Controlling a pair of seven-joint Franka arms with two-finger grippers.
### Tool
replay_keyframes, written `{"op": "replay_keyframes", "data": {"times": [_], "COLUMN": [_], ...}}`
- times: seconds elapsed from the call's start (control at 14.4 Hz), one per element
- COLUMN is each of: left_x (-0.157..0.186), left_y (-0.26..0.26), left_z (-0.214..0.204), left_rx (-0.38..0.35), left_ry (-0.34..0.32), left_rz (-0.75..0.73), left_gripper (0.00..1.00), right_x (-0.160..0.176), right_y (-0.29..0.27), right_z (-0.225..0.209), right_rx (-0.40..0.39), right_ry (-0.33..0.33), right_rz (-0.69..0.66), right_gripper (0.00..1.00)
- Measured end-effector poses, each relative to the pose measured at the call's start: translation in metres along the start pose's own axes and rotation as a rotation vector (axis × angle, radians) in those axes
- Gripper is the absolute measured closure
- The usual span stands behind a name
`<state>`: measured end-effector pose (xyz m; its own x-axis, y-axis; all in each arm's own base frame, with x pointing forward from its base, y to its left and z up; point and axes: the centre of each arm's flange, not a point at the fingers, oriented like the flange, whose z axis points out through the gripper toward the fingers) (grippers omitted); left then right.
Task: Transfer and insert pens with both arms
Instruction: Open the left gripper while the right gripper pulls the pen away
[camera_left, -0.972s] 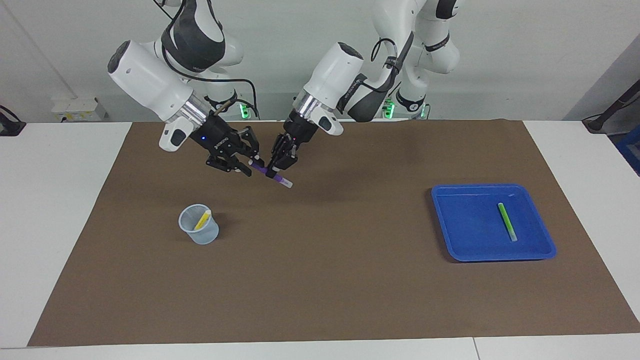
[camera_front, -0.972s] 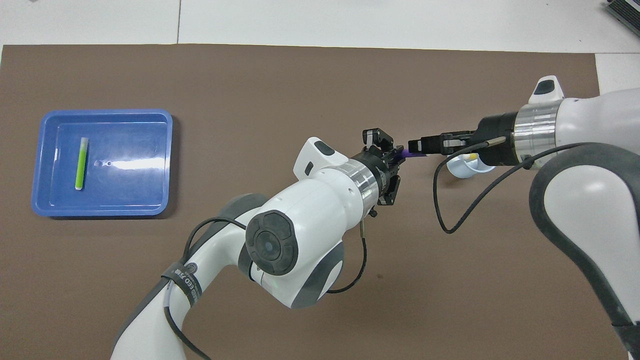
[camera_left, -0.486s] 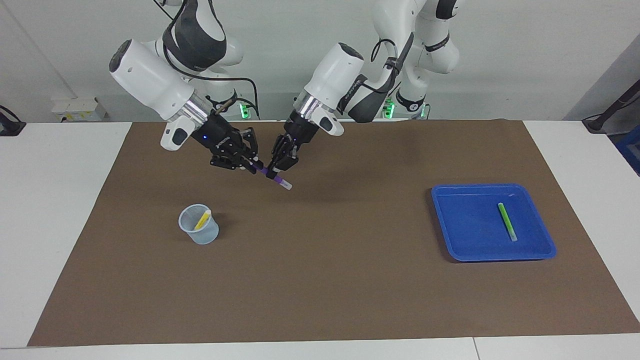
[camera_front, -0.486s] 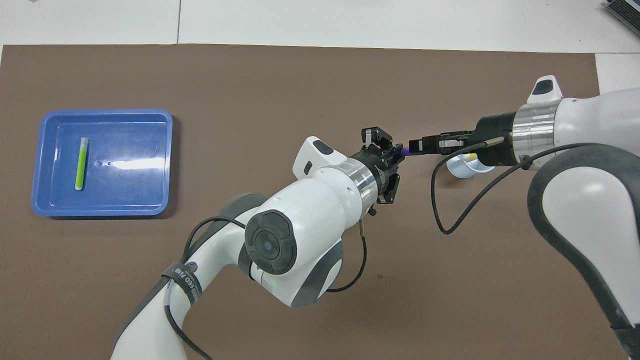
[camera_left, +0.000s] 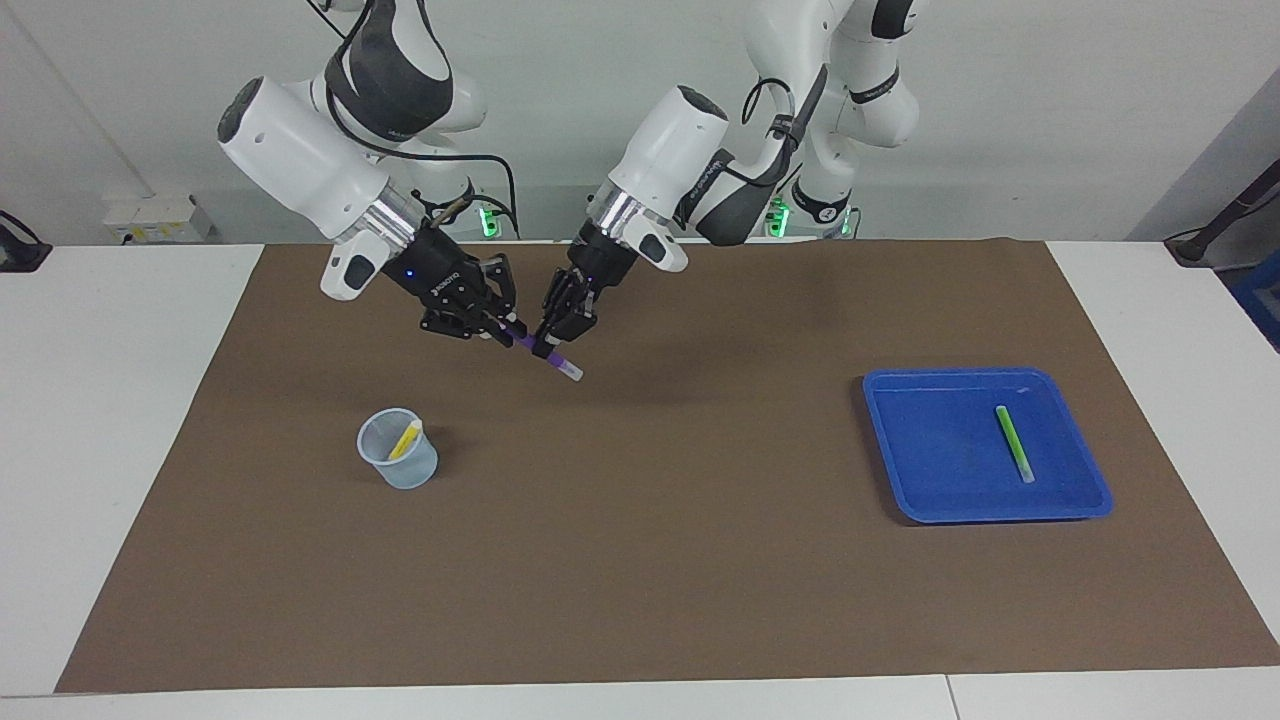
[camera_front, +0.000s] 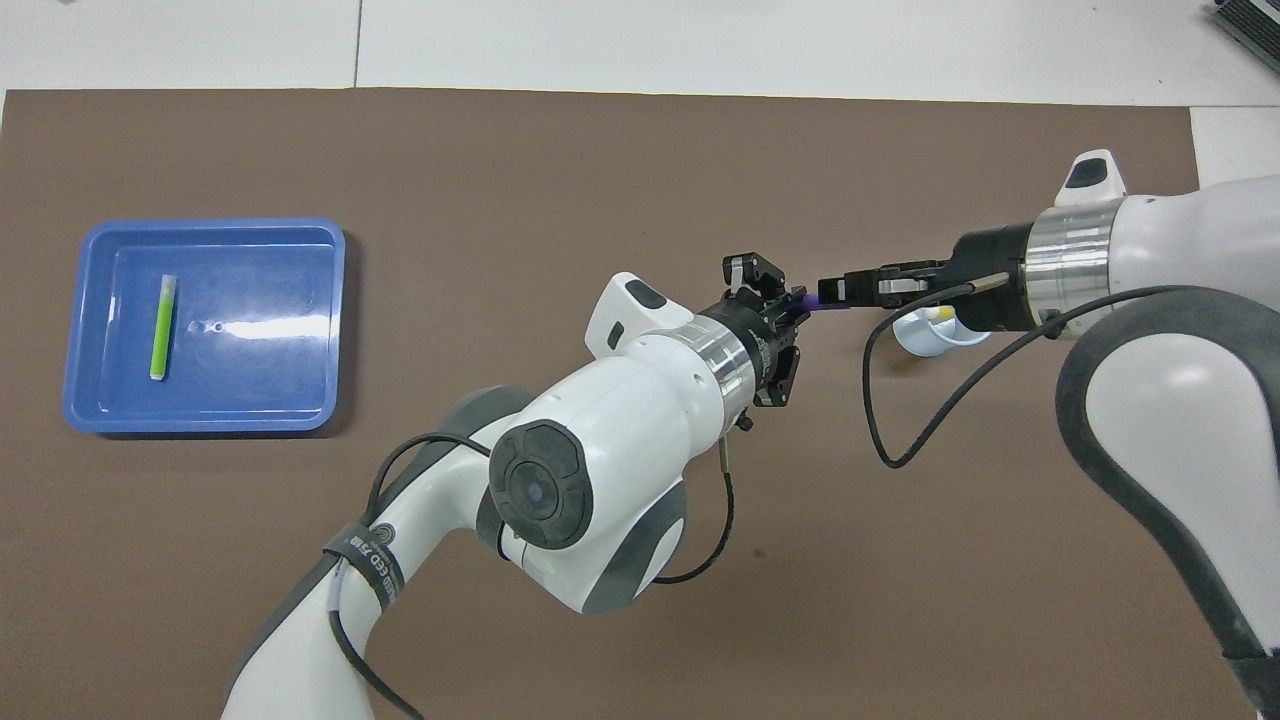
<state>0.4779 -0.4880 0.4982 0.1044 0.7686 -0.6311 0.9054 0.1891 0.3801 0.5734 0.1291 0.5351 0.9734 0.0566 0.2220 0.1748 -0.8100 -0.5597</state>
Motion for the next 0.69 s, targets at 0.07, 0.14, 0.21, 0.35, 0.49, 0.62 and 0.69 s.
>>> {"op": "replay_keyframes", "data": {"times": [0.07, 0.14, 0.21, 0.35, 0.49, 0.62, 0.69], "left_x": [0.0, 0.0, 0.0, 0.001, 0.007, 0.03, 0.044], "left_y": [0.001, 0.002, 0.002, 0.003, 0.008, 0.031, 0.045], "left_z": [0.0, -0.001, -0.001, -0.001, -0.001, -0.004, -0.008], "left_rx": [-0.002, -0.004, -0.005, -0.006, -0.006, -0.012, -0.016], "left_ry": [-0.001, -0.002, -0.002, 0.0, 0.013, 0.049, 0.071], "left_rz": [0.002, 0.002, 0.002, 0.001, -0.007, -0.039, -0.061], "left_gripper": [0.78, 0.71, 0.62, 0.39, 0.28, 0.16, 0.04], "right_x": [0.001, 0.001, 0.001, 0.0, -0.001, 0.0, 0.002], "right_y": [0.003, 0.006, 0.009, 0.012, 0.016, 0.025, 0.031], "right_z": [-0.001, -0.003, -0.004, -0.004, -0.006, -0.015, -0.022], "right_rx": [-0.001, -0.008, -0.029, -0.077, -0.13, -0.201, -0.246], "right_ry": [0.002, 0.003, 0.0, -0.014, -0.039, -0.065, -0.083], "right_rz": [0.005, 0.006, -0.002, -0.029, -0.056, -0.084, -0.098], "right_gripper": [0.81, 0.82, 0.82, 0.82, 0.82, 0.82, 0.82]}}
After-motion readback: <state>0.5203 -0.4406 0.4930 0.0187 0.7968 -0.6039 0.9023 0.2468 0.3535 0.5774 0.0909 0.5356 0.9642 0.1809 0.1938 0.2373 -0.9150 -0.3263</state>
